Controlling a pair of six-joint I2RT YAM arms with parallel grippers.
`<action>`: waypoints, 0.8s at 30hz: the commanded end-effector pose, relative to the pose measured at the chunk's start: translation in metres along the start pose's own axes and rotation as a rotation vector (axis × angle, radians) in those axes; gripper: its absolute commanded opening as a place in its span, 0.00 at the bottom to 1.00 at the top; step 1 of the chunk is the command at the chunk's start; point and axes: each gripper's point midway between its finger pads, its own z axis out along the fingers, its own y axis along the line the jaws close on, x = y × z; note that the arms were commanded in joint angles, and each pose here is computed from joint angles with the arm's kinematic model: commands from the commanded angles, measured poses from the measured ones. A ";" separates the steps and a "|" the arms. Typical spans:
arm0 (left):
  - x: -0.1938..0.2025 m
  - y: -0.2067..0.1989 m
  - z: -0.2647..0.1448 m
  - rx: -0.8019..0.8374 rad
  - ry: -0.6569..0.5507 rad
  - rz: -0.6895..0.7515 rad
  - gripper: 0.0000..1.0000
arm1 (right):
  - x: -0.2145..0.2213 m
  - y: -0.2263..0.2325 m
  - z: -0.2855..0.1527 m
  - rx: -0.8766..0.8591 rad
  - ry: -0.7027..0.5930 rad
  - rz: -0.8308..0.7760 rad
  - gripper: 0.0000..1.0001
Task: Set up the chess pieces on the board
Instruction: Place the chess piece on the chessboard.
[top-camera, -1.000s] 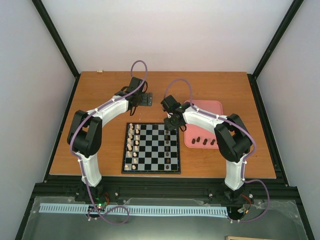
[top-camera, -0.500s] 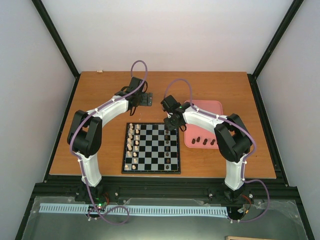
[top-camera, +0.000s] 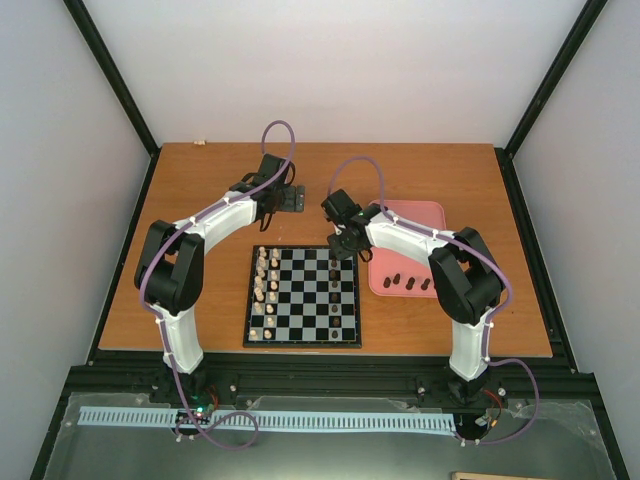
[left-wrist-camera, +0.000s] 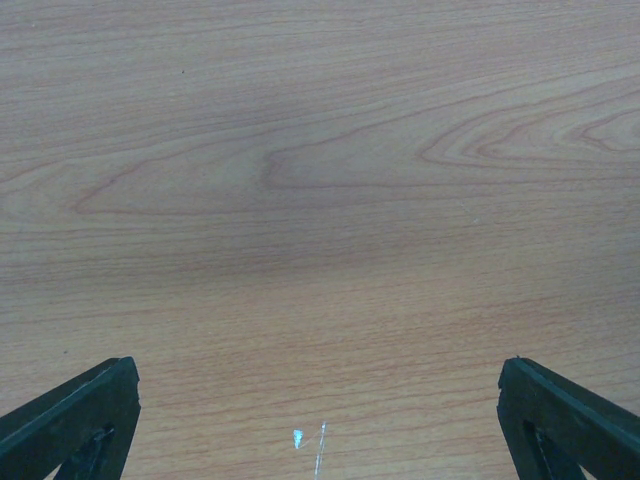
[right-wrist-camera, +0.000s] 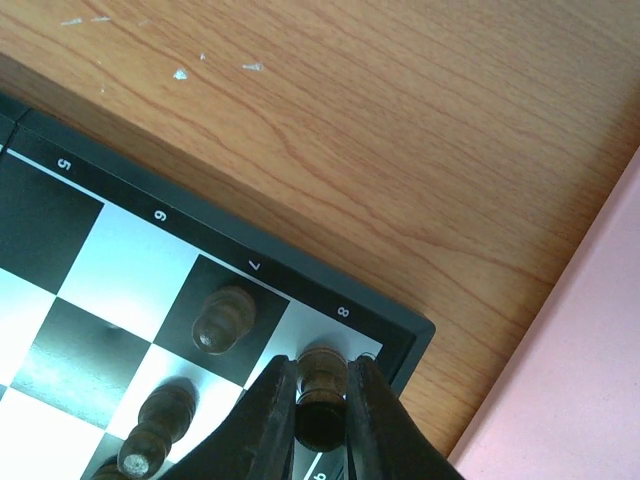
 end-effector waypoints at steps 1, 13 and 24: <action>-0.014 0.002 -0.008 -0.004 -0.032 -0.015 1.00 | -0.016 0.003 -0.004 0.003 -0.045 -0.004 0.14; -0.014 0.002 -0.008 -0.003 -0.031 -0.015 1.00 | -0.011 0.005 0.002 0.000 -0.027 -0.009 0.15; -0.014 0.002 -0.007 -0.006 -0.030 -0.013 1.00 | -0.012 0.001 0.007 0.025 -0.026 -0.012 0.18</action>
